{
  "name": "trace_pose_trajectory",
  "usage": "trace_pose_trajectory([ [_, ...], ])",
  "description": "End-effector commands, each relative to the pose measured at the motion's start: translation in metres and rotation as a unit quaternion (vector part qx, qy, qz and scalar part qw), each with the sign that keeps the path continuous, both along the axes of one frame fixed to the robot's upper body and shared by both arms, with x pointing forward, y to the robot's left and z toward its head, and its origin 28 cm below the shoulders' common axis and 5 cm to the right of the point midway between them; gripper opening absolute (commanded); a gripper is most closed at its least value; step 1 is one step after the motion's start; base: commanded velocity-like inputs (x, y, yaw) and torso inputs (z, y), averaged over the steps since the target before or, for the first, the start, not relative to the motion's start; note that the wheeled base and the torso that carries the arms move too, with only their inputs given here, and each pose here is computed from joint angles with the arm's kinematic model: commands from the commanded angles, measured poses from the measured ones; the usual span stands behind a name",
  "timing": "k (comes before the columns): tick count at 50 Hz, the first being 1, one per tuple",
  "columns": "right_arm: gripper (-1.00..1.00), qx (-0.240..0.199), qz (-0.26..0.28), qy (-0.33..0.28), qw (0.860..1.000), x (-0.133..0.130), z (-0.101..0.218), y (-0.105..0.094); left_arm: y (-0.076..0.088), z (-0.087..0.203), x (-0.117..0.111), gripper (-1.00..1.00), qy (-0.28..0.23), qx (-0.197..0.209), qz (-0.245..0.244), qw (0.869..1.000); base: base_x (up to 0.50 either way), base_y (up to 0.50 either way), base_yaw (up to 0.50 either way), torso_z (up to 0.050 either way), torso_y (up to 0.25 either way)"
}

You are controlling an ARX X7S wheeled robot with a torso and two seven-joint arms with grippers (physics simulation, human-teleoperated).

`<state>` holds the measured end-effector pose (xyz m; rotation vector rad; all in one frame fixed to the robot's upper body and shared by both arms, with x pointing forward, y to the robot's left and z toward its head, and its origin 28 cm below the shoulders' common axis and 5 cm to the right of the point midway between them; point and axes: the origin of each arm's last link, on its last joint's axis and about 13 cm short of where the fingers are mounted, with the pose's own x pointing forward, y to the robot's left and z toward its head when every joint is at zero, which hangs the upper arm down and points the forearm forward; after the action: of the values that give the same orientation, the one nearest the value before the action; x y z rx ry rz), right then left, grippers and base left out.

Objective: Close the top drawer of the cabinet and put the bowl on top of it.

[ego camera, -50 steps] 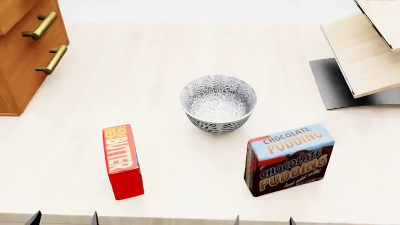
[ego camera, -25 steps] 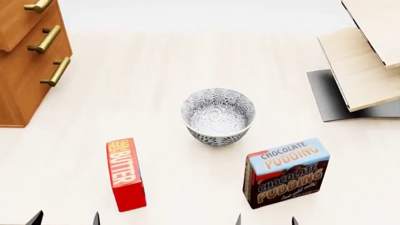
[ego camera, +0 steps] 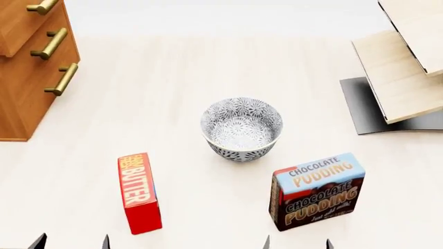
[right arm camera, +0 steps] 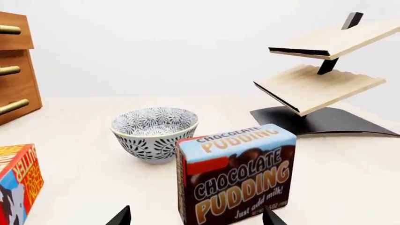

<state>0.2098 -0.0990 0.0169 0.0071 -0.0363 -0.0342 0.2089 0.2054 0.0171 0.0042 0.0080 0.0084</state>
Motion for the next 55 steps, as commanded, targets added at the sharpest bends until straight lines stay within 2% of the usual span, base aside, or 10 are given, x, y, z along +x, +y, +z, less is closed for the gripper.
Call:
trace_pose_trajectory([
  [1, 1.00, 0.012, -0.004, 0.007, 1.000, 0.002, 0.000, -0.001, 0.001, 0.000, 0.001, 1.00, 0.011, -0.008, 0.016, 1.000, 0.00, 0.00, 0.00, 0.000, 0.000],
  [5, 1.00, 0.018, -0.013, 0.006, 1.000, 0.004, 0.002, -0.003, 0.003, 0.006, 0.001, 1.00, 0.020, -0.002, 0.021, 1.000, 0.00, 0.00, 0.00, 0.000, 0.000],
  [7, 1.00, 0.052, -0.020, 0.027, 0.998, 0.006, 0.011, -0.006, 0.006, 0.017, 0.003, 1.00, 0.040, -0.020, 0.027, 0.999, 0.00, 0.00, 0.00, 0.000, 0.000],
  [12, 1.00, 0.050, -0.008, 0.026, 0.998, 0.002, 0.043, -0.008, 0.010, 0.046, -0.001, 1.00, 0.029, -0.023, 0.023, 0.999, 0.00, 0.00, 0.00, 0.000, 0.000],
  [13, 1.00, 0.076, -0.007, 0.018, 0.997, 0.000, 0.072, -0.014, 0.020, 0.074, -0.004, 1.00, 0.022, -0.065, 0.026, 0.997, 0.00, 0.00, 0.00, 0.000, 0.000],
  [18, 1.00, 0.082, 0.013, 0.047, 0.995, -0.011, 0.124, -0.019, 0.022, 0.129, -0.025, 1.00, 0.014, -0.040, -0.012, 0.999, 0.00, 0.00, 0.00, 0.000, 0.000],
  [22, 1.00, 0.072, 0.020, 0.028, 0.997, -0.023, 0.160, -0.024, 0.028, 0.162, -0.016, 1.00, -0.008, -0.039, -0.005, 0.999, 0.00, 0.00, 0.00, 0.000, 0.000],
  [30, 1.00, 0.030, 0.022, 0.028, 0.999, -0.045, 0.188, -0.039, 0.038, 0.182, -0.010, 1.00, -0.006, -0.033, 0.001, 0.999, 0.00, 0.00, 0.00, 0.000, 0.000],
  [42, 1.00, 0.041, 0.020, 0.012, 0.999, -0.049, 0.206, -0.043, 0.044, 0.201, -0.014, 1.00, -0.010, -0.038, -0.001, 0.999, 0.00, 0.00, 0.00, 0.000, 0.000],
  [55, 1.00, 0.040, 0.012, -0.015, 0.999, -0.056, 0.240, -0.050, 0.046, 0.228, -0.022, 1.00, -0.028, -0.005, -0.011, 1.000, 0.00, 0.00, 0.00, 0.000, 0.000],
])
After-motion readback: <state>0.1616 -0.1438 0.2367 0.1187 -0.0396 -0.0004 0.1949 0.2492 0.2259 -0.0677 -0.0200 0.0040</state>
